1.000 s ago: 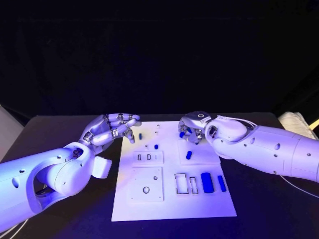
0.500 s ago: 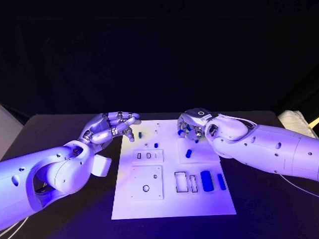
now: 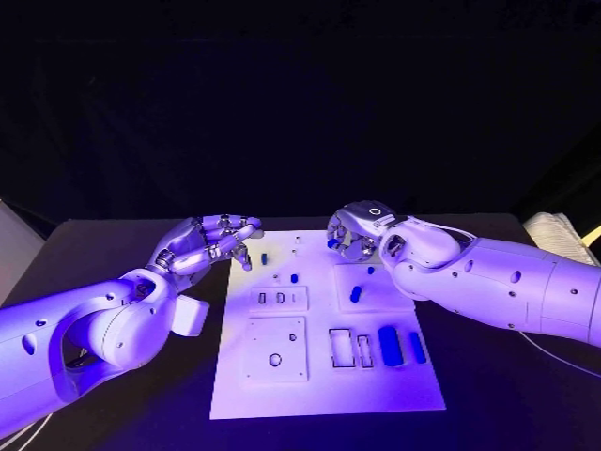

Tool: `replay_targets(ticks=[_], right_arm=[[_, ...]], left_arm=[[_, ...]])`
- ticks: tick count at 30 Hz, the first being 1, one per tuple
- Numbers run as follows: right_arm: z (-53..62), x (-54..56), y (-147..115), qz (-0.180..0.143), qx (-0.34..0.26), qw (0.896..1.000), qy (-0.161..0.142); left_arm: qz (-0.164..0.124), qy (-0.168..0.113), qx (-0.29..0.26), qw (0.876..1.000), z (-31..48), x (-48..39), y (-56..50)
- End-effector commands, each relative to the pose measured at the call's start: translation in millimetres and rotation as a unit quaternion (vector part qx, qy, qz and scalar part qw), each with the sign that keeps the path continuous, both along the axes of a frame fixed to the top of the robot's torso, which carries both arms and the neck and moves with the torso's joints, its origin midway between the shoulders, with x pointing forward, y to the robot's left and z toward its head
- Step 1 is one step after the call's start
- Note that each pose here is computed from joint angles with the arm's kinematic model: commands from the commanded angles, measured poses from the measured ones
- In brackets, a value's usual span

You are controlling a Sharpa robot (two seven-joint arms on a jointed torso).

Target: Assemble the parts on the task board

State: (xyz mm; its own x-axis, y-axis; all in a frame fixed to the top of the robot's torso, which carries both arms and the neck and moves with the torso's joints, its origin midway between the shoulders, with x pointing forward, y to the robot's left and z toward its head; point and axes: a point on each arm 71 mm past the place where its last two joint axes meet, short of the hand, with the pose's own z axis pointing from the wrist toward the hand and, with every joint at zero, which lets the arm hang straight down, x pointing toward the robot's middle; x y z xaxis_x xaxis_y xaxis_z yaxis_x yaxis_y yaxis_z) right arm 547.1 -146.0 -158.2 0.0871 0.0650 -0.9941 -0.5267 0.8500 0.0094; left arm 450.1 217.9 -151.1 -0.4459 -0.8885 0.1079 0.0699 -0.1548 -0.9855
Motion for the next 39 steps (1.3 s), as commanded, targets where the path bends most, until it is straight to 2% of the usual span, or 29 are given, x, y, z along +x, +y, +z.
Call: replay_targets(ticks=[1,8,18,27,39], right_arm=[[6.7,4.4,4,-0.009,0.020,0.999,-0.024],[12.9,12.7,20,-0.009,0.030,0.999,-0.036],[15.3,16.4,38,-0.001,0.033,0.999,-0.040],[13.5,19.9,41,-0.003,0.029,0.999,-0.033],[11.4,20.5,38,-0.006,0.021,0.999,-0.027]], left_arm=[[-0.001,-0.001,-0.006,1.000,2.0,0.4,-1.1],[-0.003,-0.002,-0.007,1.000,4.9,0.8,-4.5],[-0.006,-0.005,-0.008,1.000,8.2,1.5,-8.6],[-0.008,-0.009,-0.009,1.000,12.8,2.8,-11.4],[-0.005,-0.011,-0.007,1.000,13.8,3.8,-10.0]])
